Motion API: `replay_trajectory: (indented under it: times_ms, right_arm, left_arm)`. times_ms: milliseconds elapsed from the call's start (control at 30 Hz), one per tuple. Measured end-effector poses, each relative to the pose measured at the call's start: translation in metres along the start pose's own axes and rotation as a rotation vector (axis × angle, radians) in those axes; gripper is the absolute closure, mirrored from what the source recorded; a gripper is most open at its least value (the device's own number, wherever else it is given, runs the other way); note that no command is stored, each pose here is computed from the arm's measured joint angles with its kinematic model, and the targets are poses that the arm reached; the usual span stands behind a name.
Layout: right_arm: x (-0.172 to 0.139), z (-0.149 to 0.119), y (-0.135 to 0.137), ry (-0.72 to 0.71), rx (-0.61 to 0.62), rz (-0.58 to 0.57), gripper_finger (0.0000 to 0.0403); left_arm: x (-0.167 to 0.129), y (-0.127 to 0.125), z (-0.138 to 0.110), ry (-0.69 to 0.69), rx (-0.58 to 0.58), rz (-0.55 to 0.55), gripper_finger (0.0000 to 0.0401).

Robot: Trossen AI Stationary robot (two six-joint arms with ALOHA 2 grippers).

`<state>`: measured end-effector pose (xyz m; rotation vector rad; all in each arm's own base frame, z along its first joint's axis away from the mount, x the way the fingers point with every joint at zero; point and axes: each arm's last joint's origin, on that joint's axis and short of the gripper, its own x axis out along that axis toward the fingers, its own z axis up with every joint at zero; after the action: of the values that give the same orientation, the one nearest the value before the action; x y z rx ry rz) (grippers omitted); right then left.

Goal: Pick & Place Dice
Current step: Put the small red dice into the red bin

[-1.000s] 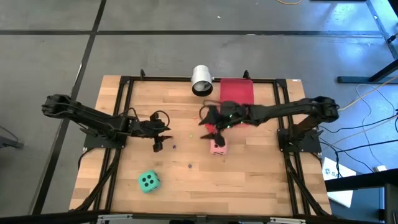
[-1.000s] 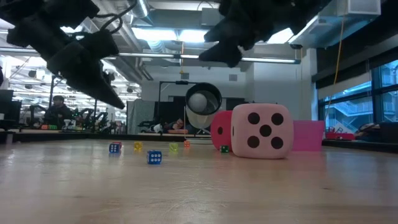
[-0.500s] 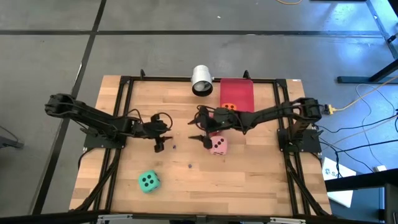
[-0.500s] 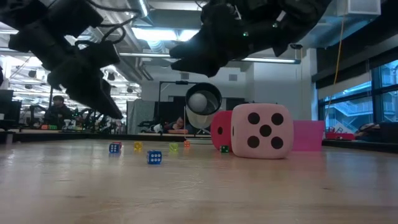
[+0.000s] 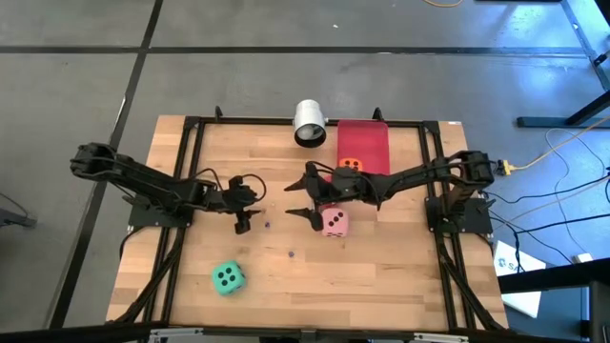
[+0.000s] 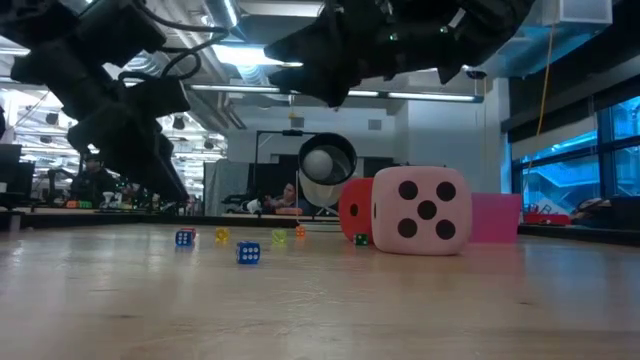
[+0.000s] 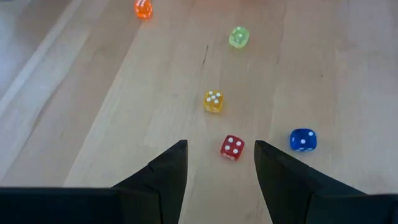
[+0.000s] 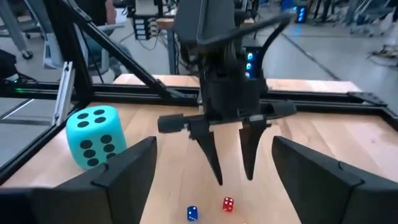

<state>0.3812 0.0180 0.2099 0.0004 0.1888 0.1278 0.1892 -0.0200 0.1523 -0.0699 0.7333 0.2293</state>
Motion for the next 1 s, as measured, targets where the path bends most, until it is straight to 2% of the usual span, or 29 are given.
replay_trajectory:
  times_ms: [133,300,467,1000]
  right_arm:
    - [-0.007,-0.01,0.008,-0.062,0.014,-0.031,0.0085]
    - [-0.02,-0.032,0.011,-0.094,0.097,-0.087,0.0085]
    - [-0.028,-0.043,0.011,-0.109,0.149,-0.092,0.0085]
    - [-0.029,-0.045,0.011,-0.101,0.15,-0.088,0.0085]
  left_arm:
    - [0.008,-0.002,-0.004,0.036,0.013,0.007,0.0221]
    - [0.019,-0.006,-0.004,0.021,0.014,-0.021,0.0221]
    - [0.026,-0.011,-0.008,0.041,0.035,-0.028,0.0221]
    - [0.04,-0.014,-0.013,0.06,0.008,-0.012,0.0221]
